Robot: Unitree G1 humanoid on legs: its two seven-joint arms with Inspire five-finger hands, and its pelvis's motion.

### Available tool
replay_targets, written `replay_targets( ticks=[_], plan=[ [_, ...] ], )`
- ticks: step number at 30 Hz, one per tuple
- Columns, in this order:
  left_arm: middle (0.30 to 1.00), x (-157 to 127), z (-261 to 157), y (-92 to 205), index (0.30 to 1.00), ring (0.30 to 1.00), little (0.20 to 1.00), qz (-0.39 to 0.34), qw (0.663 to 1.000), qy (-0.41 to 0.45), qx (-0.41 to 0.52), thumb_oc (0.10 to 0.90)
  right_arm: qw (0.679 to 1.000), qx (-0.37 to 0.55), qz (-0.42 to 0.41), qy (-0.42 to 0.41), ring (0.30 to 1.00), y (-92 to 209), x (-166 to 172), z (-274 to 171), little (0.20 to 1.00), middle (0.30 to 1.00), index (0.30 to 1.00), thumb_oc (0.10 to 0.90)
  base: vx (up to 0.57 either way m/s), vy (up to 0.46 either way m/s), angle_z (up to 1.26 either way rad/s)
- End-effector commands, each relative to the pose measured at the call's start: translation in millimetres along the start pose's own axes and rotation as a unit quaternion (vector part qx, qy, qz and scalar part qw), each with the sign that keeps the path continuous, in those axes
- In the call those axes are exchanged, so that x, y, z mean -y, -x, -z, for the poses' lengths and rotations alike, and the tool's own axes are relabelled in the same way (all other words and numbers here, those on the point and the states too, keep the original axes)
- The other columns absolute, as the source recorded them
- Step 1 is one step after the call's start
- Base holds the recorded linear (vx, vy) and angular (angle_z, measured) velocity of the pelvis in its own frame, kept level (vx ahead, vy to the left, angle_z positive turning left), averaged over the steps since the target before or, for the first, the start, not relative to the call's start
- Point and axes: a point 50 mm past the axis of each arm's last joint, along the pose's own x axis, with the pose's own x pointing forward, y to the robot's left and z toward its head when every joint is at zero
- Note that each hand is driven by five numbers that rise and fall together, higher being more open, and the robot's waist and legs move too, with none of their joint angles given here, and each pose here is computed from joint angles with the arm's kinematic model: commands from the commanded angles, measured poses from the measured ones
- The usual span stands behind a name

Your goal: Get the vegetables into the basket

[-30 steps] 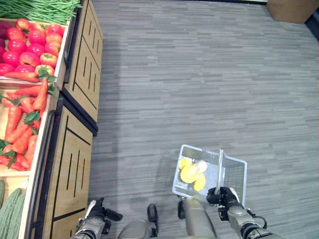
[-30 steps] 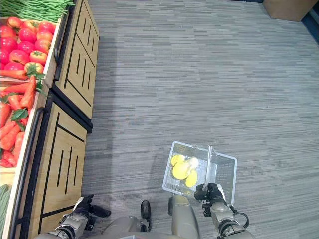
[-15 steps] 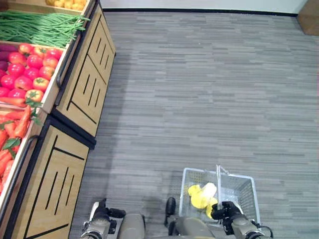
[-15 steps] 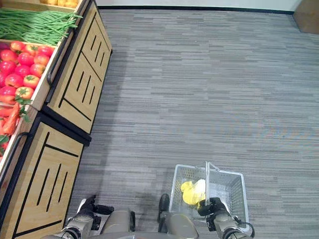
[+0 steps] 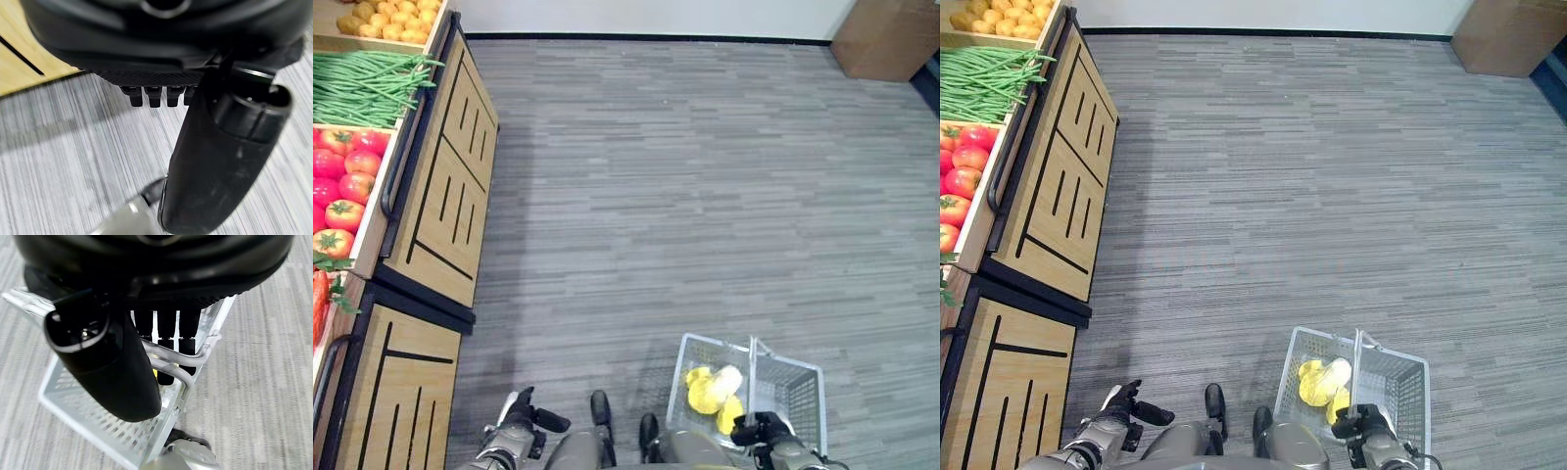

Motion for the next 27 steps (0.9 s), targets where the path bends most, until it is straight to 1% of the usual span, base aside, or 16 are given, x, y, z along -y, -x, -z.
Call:
replay_targets(
  ticks=[1, 8, 14, 18, 19, 22, 24, 27],
  plan=[
    [1.0, -19.2, 16.9, -0.5, 1.0, 1.0, 1.0, -0.03, 0.999, -0.014, -0.016, 0.9, 0.998, -0.023, 0.004, 0.051, 0.3, 1.8, 7.4, 19.0, 0.3, 0.3, 0.3, 0.4, 0.04, 0.244, 0.09],
    [1.0, -22.4, 18.4, -0.6, 1.0, 1.0, 1.0, -0.033, 0.999, -0.014, -0.017, 0.9, 0.998, -0.017, -0.004, 0.054, 0.3, 1.9, 3.5, 16.5, 0.3, 0.3, 0.3, 0.4, 0.07, 0.144, 0.11],
    [1.0, -19.7, 10.9, -1.3, 1.0, 1.0, 1.0, -0.029, 0.999, -0.016, -0.005, 0.9, 0.998, -0.004, -0.009, 0.058, 0.3, 1.1, 0.9, 8.8, 0.3, 0.3, 0.3, 0.4, 0.06, -0.025, 0.41],
    [1.0, -17.5, 5.5, -1.6, 1.0, 1.0, 1.0, -0.026, 0.999, -0.019, 0.003, 0.9, 0.998, 0.003, -0.012, 0.06, 0.3, 1.2, -1.0, 6.4, 0.3, 0.3, 0.3, 0.4, 0.14, -0.17, 0.69],
    [1.0, -13.9, -1.4, -1.6, 1.0, 1.0, 1.0, -0.022, 0.999, -0.027, 0.016, 0.9, 0.998, 0.001, -0.012, 0.062, 0.3, 1.7, -0.2, 9.8, 0.3, 0.3, 0.3, 0.4, 0.18, -0.212, 1.12],
    [1.0, -12.6, -2.4, -1.6, 1.0, 1.0, 1.0, -0.022, 0.999, -0.025, 0.015, 0.9, 0.998, 0.0, -0.013, 0.069, 0.3, 1.5, 0.3, 9.7, 0.3, 0.3, 0.3, 0.4, 0.27, -0.322, 1.29],
    [1.0, -8.1, -3.3, -1.0, 1.0, 1.0, 1.0, -0.015, 1.0, -0.02, 0.016, 0.9, 0.996, -0.002, -0.015, 0.087, 0.3, 1.7, 0.1, 11.9, 0.3, 0.3, 0.3, 0.4, 0.25, -0.325, 0.88],
    [1.0, -6.4, -14.1, -1.4, 1.0, 1.0, 1.0, -0.016, 0.999, -0.015, 0.028, 0.9, 0.997, 0.002, -0.01, 0.073, 0.3, 1.2, 3.1, 9.5, 0.3, 0.3, 0.3, 0.4, 0.18, -0.422, 1.01]
  ],
)
